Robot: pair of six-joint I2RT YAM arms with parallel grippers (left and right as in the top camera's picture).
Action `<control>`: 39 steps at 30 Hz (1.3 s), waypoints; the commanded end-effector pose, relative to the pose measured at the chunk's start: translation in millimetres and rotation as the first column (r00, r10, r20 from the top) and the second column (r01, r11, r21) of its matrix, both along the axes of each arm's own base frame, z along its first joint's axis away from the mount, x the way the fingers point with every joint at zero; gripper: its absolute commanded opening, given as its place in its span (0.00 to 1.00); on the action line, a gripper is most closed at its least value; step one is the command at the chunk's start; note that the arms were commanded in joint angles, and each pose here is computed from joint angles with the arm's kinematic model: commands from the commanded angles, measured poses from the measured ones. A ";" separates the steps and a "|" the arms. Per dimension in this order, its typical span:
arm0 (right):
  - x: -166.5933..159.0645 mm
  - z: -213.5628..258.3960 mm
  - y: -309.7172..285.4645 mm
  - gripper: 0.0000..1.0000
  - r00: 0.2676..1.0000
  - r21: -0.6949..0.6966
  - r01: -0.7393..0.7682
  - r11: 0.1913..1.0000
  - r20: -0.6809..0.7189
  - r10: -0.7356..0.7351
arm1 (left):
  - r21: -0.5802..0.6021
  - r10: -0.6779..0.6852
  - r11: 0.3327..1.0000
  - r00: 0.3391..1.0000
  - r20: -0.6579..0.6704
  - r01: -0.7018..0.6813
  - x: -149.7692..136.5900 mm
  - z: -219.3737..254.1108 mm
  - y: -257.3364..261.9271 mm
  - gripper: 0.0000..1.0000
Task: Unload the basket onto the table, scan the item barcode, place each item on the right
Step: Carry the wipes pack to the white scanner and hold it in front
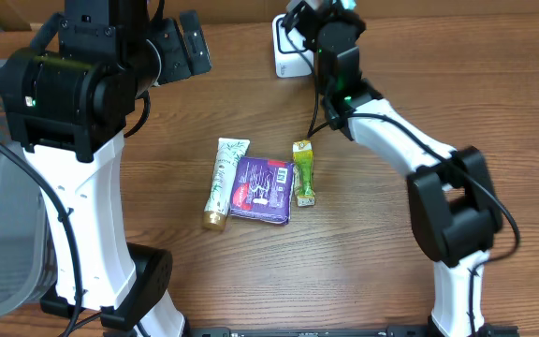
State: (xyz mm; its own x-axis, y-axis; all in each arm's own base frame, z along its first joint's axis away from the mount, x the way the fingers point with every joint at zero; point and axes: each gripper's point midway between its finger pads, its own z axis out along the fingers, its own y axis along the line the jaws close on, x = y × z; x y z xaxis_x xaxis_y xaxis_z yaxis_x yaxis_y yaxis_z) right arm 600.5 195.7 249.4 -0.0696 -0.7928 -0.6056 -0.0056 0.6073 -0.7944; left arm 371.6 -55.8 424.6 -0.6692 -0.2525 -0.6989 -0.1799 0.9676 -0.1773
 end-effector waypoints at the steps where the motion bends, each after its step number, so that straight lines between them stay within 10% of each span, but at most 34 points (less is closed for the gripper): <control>1: 11.1 -17.8 18.8 0.04 0.995 -0.161 -0.081 0.984 0.039 0.088 | 0.004 0.022 1.000 1.000 -0.008 -0.022 2.1 -2.9 4.0 1.00; 39: 11.7 -65.0 59.4 0.04 0.965 -0.396 -0.248 0.884 -0.022 0.260 | 0.004 0.022 1.000 1.000 -0.008 -0.022 2.1 -2.9 4.0 0.99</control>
State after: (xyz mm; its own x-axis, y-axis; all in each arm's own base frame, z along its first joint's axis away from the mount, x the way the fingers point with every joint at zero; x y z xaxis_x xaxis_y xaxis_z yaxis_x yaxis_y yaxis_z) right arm 612.8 249.8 174.5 0.1580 -0.9600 -0.2312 -0.1045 0.2166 -0.9707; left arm 371.7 -55.9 424.7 -0.6689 -0.2525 -0.6991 -0.1798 0.9676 -0.1775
